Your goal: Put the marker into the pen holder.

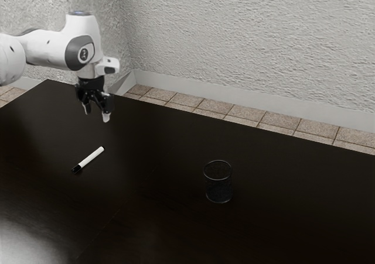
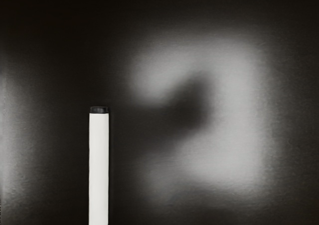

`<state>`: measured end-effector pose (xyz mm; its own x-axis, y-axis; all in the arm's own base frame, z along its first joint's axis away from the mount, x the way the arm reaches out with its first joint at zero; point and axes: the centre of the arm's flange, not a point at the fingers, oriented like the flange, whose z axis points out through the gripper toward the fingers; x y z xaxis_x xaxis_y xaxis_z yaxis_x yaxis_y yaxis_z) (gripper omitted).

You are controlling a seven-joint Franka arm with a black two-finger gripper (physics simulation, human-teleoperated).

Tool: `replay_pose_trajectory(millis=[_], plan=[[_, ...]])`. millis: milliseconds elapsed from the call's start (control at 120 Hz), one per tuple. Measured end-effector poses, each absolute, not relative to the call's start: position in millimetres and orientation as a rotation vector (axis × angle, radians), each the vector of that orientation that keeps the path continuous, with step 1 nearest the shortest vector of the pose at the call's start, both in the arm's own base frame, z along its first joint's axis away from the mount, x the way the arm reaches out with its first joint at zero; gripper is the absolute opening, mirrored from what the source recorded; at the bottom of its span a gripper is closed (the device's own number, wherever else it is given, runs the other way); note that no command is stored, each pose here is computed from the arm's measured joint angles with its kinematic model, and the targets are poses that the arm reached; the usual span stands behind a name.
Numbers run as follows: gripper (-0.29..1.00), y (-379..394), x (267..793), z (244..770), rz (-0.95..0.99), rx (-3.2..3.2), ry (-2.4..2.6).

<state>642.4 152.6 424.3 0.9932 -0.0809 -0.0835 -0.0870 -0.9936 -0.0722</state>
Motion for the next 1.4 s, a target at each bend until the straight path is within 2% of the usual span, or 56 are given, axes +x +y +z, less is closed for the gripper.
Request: replay_pose_trajectory(millis=[108, 242, 475, 692, 1167, 1400], plan=[[0.49, 166, 647, 397, 0.096, -3.061, 0.075], [0.42, 188, 636, 361, 0.065, -3.063, 0.018], [0.37, 215, 639, 301, 0.050, -3.068, -0.002], [0.34, 218, 641, 269, 0.062, -3.074, 0.023], [0.29, 224, 652, 244, 0.057, -3.073, 0.086], [0.04, 228, 651, 244, 0.056, -3.073, 0.099]])
